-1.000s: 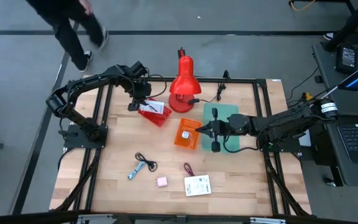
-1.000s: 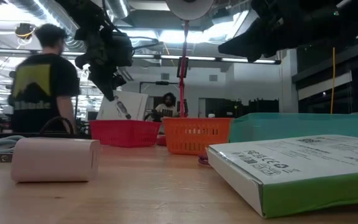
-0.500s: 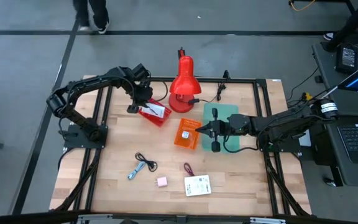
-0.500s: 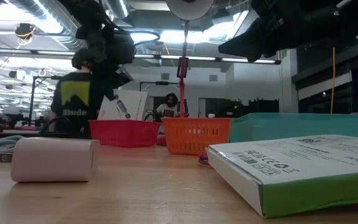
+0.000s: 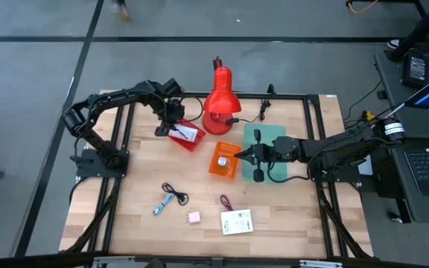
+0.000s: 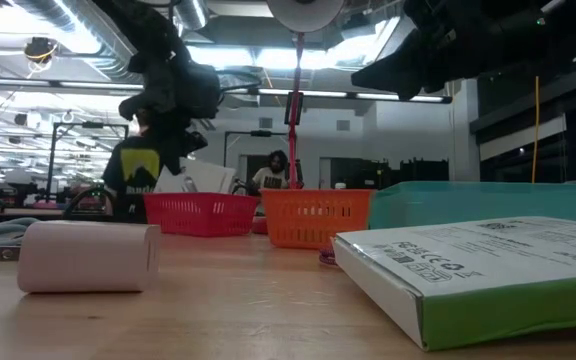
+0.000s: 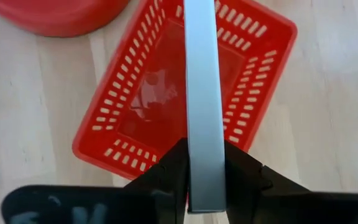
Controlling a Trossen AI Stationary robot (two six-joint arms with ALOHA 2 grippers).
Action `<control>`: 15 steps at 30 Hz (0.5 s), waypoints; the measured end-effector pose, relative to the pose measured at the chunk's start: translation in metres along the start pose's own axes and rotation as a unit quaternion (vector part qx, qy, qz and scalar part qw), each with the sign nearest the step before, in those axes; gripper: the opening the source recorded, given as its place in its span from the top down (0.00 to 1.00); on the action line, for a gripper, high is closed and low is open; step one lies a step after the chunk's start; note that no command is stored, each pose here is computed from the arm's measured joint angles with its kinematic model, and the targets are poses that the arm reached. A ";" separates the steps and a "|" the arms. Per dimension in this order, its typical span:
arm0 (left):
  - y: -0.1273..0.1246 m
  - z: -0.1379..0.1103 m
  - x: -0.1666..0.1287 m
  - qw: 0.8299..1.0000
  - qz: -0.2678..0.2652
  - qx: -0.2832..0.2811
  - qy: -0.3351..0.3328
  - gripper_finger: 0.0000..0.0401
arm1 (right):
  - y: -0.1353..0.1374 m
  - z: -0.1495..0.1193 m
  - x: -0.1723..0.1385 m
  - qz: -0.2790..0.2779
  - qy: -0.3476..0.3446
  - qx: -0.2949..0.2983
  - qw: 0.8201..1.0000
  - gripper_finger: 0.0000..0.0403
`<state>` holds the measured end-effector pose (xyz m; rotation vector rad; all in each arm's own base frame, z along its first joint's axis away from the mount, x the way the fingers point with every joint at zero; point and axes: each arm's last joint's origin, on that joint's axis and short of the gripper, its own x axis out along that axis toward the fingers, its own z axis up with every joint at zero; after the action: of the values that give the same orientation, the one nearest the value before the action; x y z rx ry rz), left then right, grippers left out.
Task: Pick and place items into bin
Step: Put the top card reader box into the red bin, then put the blue charger cable into the green bin
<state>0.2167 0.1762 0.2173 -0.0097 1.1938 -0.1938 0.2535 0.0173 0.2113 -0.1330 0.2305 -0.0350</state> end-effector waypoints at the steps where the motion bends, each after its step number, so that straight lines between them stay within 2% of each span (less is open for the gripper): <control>1: 0.001 0.001 0.000 1.000 0.004 -0.003 -0.004 0.81 | 0.000 0.000 0.000 0.000 0.000 0.000 1.000 1.00; 10: 0.001 0.003 -0.003 1.000 0.015 -0.021 -0.016 0.76 | 0.000 0.000 0.000 0.000 0.001 0.001 1.000 1.00; 15: 0.002 0.003 -0.003 1.000 0.019 -0.002 -0.019 0.75 | 0.000 0.000 0.000 0.000 0.001 0.001 1.000 1.00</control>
<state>0.2189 0.1781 0.2211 0.0057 1.1560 -0.1566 0.2534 0.0173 0.2111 -0.1305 0.2327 -0.0352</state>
